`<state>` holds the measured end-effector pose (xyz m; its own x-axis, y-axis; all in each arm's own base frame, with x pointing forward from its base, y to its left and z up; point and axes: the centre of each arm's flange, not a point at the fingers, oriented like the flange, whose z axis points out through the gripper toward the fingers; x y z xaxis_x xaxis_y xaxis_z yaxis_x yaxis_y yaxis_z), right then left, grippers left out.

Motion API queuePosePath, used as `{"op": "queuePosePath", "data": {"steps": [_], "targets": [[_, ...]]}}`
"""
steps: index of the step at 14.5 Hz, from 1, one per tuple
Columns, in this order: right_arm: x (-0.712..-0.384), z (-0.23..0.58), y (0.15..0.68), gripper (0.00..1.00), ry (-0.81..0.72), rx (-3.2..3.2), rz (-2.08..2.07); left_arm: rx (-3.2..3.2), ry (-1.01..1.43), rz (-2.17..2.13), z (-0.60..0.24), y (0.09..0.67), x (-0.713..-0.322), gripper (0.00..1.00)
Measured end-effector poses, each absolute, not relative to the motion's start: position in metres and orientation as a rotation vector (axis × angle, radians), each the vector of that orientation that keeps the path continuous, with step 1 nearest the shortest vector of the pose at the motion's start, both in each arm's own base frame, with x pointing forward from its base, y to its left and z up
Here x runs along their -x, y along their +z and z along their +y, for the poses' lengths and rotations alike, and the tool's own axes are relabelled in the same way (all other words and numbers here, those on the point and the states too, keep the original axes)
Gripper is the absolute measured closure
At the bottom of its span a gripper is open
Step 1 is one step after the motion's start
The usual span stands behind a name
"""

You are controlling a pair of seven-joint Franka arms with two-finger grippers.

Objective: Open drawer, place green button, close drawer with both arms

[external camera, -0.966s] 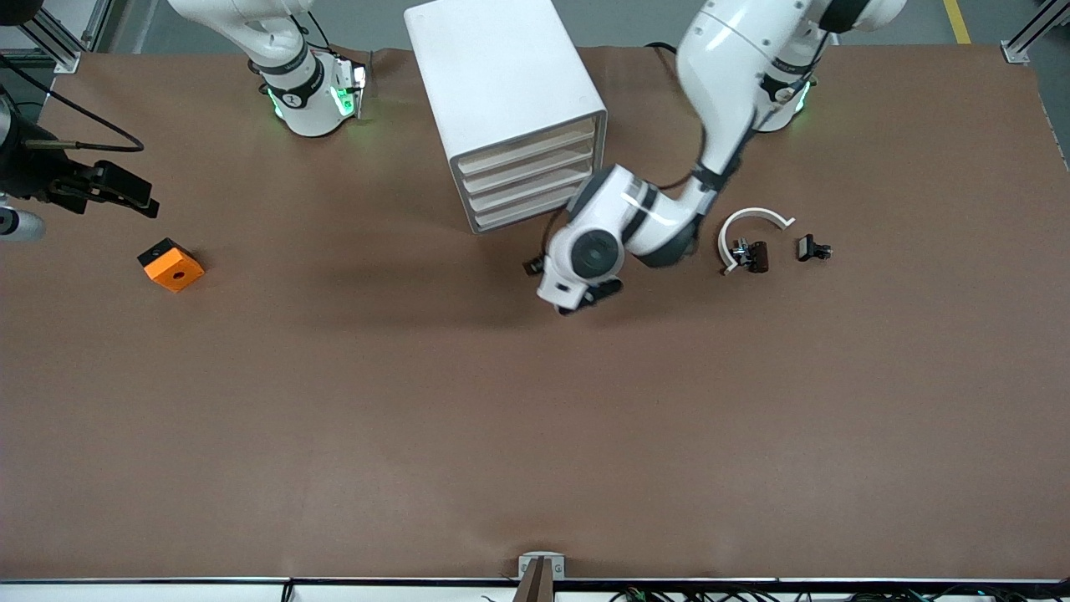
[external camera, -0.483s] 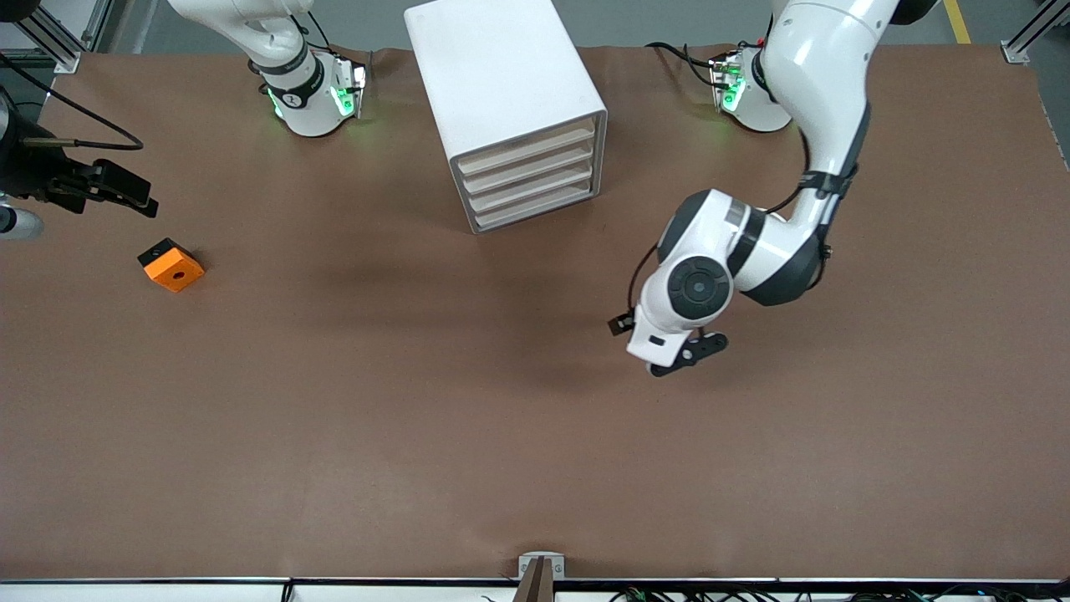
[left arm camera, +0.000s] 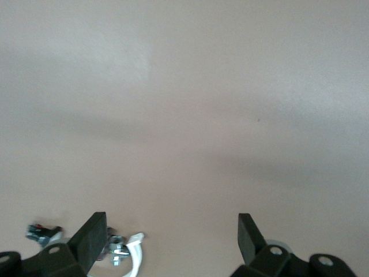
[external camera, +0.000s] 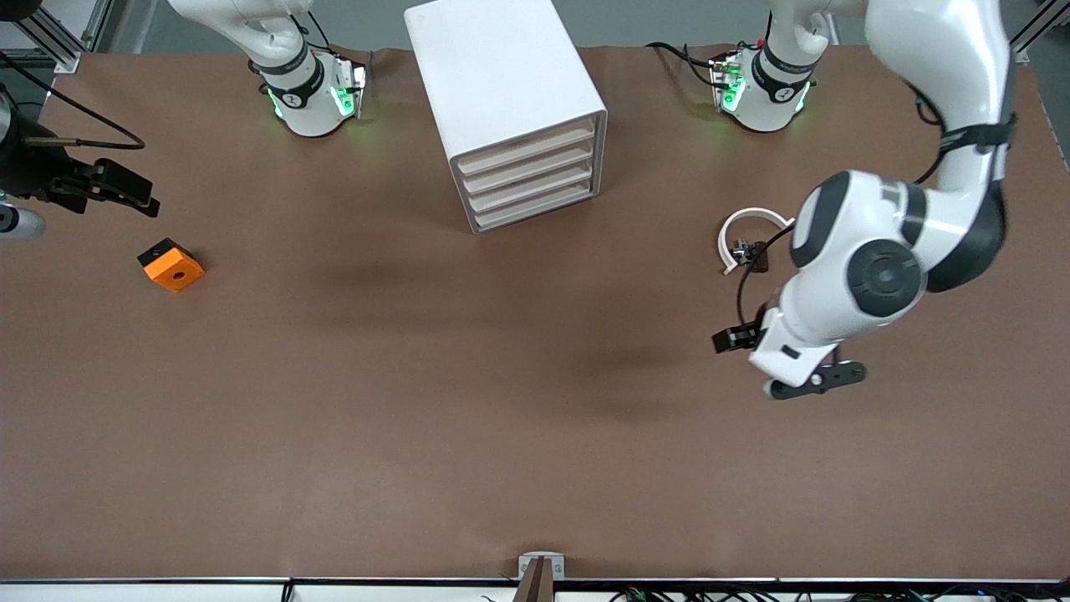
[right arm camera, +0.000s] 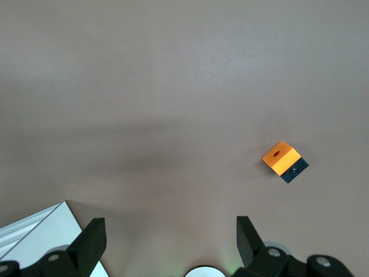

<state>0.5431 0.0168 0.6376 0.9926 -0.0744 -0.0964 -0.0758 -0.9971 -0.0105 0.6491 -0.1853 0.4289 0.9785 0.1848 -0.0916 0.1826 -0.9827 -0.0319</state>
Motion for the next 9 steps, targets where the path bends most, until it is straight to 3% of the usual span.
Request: {"op": "queuePosePath", "data": {"steps": [9], "targets": [[-0.543, 0.017, 0.638, 0.00, 0.150, 3.122, 0.117, 3.113, 0.082, -0.132, -0.096, 0.560, -0.604, 0.00]]}}
